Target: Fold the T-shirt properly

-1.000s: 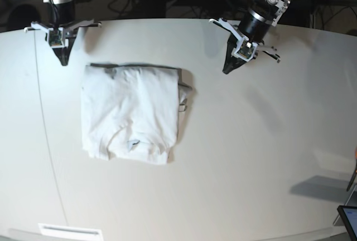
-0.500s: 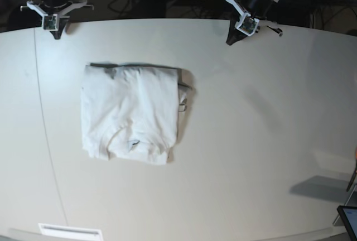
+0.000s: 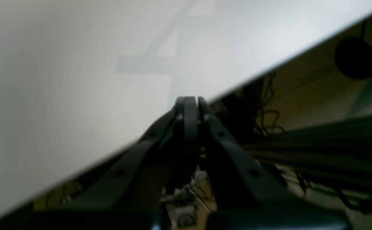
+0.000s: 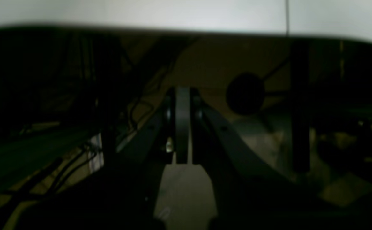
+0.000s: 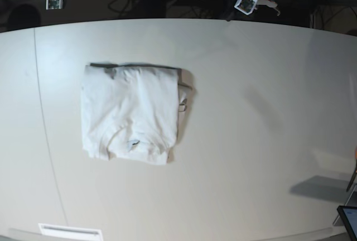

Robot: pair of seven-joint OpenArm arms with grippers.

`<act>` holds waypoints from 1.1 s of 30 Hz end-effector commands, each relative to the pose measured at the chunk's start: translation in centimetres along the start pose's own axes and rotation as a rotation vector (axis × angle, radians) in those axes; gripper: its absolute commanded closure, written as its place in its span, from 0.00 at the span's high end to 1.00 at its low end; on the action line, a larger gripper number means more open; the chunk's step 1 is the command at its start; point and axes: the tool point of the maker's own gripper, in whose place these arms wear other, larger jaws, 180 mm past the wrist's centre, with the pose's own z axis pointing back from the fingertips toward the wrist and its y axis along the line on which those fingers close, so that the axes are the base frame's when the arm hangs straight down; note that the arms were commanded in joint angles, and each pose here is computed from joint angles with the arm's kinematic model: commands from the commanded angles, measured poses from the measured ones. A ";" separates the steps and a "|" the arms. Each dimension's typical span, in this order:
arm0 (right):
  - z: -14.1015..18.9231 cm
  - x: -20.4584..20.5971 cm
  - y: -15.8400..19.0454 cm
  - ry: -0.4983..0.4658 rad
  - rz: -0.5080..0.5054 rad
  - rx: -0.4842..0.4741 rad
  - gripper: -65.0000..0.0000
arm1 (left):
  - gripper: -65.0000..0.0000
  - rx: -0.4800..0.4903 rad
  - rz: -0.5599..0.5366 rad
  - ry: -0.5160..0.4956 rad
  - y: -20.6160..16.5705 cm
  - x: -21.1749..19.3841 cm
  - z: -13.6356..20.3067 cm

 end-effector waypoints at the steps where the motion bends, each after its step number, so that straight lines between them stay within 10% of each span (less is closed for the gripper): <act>1: 0.4 -0.1 -0.2 -0.001 0.000 -0.002 0.00 | 0.00 -0.003 0.006 -0.011 -0.2 0.2 0.4; 20: -6.0 -19.7 9.1 0.579 0.040 0.265 0.00 | 0.00 0.006 0.218 0.461 -1.1 -20.0 -1.3; 33: -13.2 -19.4 10.2 0.605 0.113 0.347 0.01 | 0.00 0.005 0.526 0.790 -3.3 -29.3 -6.8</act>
